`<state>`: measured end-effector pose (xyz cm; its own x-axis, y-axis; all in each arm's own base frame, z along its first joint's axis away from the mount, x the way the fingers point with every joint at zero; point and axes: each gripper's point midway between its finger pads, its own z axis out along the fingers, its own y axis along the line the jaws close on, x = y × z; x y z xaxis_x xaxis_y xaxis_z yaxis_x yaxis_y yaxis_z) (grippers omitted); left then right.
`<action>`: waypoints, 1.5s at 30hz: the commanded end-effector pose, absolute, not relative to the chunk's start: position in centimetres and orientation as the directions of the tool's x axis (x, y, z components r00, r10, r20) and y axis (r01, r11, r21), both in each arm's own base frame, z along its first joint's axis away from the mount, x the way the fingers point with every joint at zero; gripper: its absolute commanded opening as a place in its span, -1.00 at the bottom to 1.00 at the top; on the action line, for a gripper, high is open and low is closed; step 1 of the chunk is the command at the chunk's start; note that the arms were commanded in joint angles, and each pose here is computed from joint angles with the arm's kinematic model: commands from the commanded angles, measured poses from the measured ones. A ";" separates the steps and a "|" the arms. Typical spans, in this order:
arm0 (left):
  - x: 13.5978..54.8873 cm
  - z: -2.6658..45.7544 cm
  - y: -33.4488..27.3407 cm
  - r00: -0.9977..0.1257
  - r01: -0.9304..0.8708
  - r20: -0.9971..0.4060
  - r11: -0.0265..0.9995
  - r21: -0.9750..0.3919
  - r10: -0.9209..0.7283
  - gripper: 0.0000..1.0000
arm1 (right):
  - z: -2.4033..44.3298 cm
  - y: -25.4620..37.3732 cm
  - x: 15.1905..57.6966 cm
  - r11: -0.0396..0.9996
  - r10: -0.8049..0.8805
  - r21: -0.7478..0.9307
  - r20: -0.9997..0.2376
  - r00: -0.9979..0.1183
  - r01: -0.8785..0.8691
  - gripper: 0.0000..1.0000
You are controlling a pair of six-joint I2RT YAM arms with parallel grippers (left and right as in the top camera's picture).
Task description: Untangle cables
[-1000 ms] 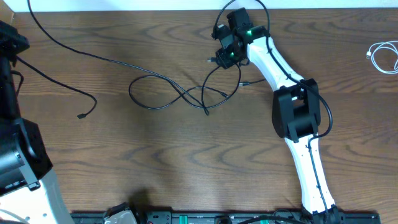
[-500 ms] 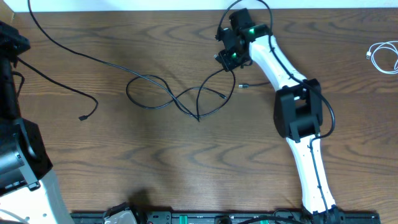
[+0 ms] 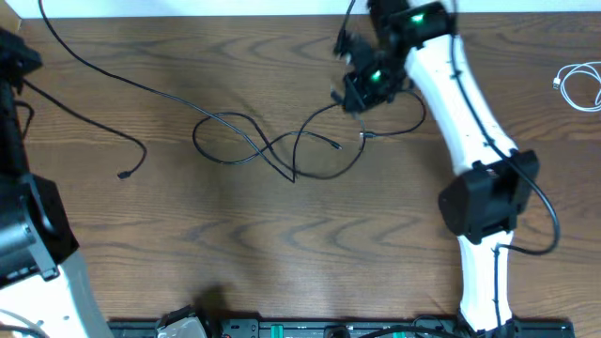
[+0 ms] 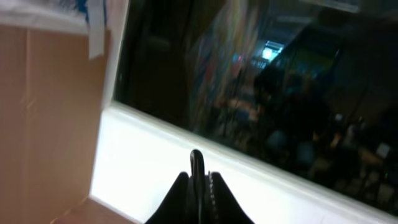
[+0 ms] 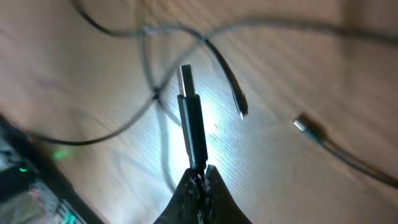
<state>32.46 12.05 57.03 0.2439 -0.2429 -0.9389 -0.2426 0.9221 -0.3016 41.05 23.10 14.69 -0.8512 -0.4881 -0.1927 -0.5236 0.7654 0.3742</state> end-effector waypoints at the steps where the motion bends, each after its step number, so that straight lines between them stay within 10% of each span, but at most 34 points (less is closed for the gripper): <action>1: 32.8 59.6 11.4 0.330 -0.159 -0.910 0.936 -0.314 -0.250 -0.85 | 9.2 21.6 40.8 0.860 -0.435 0.282 -0.031 -0.900 -0.426 -0.98; 9: 30.3 66.0 9.7 0.550 0.076 -0.743 0.909 -0.410 -0.382 -0.85 | 4.0 22.7 39.0 0.849 -0.464 0.295 0.023 -0.885 -0.438 -0.92; 12: 30.4 66.3 8.0 0.511 0.184 -0.738 0.895 -0.407 -0.441 -0.85 | 3.8 23.1 38.6 0.830 -0.506 0.284 0.019 -0.862 -0.481 0.39; 16: 30.4 66.4 6.3 0.460 0.272 -0.752 0.881 -0.386 -0.472 -0.85 | 5.1 22.7 40.5 0.835 -0.484 0.277 -0.037 -0.874 -0.475 0.82; 31: 35.6 60.2 -4.0 -0.002 0.602 -0.853 0.681 -0.418 -0.522 -0.85 | 4.9 25.9 49.9 0.899 -0.107 0.385 -0.270 -0.957 -0.209 0.55; 34: 37.0 59.1 -4.7 -0.048 0.609 -0.851 0.660 -0.440 -0.523 -0.85 | 3.4 28.8 50.2 0.893 -0.005 0.434 -0.248 -0.969 -0.116 0.31; 45: 37.5 58.0 -5.2 -0.094 0.610 -0.853 0.647 -0.457 -0.513 -0.85 | -1.0 34.1 51.9 0.851 0.236 0.518 -0.234 -0.943 0.084 0.42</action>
<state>38.39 -4.73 57.27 -0.0989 -0.5258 -0.8449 0.5883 0.6538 -0.4758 51.92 34.23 2.51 -0.9447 0.1436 -0.2948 -0.0381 0.8449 0.5336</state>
